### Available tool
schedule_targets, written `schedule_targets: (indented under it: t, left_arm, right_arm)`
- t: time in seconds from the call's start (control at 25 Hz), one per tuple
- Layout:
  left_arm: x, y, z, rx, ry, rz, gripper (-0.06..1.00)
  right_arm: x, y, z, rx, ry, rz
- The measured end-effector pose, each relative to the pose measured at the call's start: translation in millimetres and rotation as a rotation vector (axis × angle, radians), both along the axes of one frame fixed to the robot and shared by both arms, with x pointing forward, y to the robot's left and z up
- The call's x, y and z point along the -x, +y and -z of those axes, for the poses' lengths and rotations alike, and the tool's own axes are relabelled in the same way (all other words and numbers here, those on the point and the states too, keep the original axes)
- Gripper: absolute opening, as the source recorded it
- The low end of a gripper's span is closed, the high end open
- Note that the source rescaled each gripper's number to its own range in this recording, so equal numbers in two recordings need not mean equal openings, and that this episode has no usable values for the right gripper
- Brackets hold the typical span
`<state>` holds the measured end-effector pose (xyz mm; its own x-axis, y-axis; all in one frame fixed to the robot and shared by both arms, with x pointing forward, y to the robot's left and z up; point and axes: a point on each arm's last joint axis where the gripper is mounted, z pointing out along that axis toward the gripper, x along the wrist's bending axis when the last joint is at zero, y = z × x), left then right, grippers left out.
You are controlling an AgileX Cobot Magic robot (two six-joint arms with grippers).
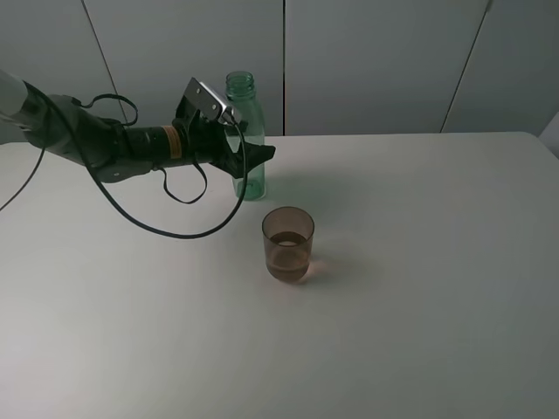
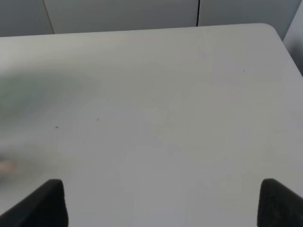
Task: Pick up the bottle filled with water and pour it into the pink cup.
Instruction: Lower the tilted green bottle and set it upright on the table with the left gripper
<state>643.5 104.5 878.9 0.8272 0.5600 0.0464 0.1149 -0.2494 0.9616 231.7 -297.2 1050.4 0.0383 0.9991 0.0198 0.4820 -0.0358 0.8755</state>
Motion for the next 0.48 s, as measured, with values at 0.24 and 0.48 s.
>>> schedule_targets:
  t: [0.24, 0.48]
  left_arm:
    - [7.6, 2.8, -4.7, -0.018, 0.018, -0.017, 0.97]
    - [8.8, 3.4, -9.7, -0.023, 0.017, -0.029, 0.99]
  right_arm:
    - [0.0, 0.0, 0.0, 0.0, 0.0, 0.0]
    - [0.0, 0.0, 0.0, 0.0, 0.0, 0.0]
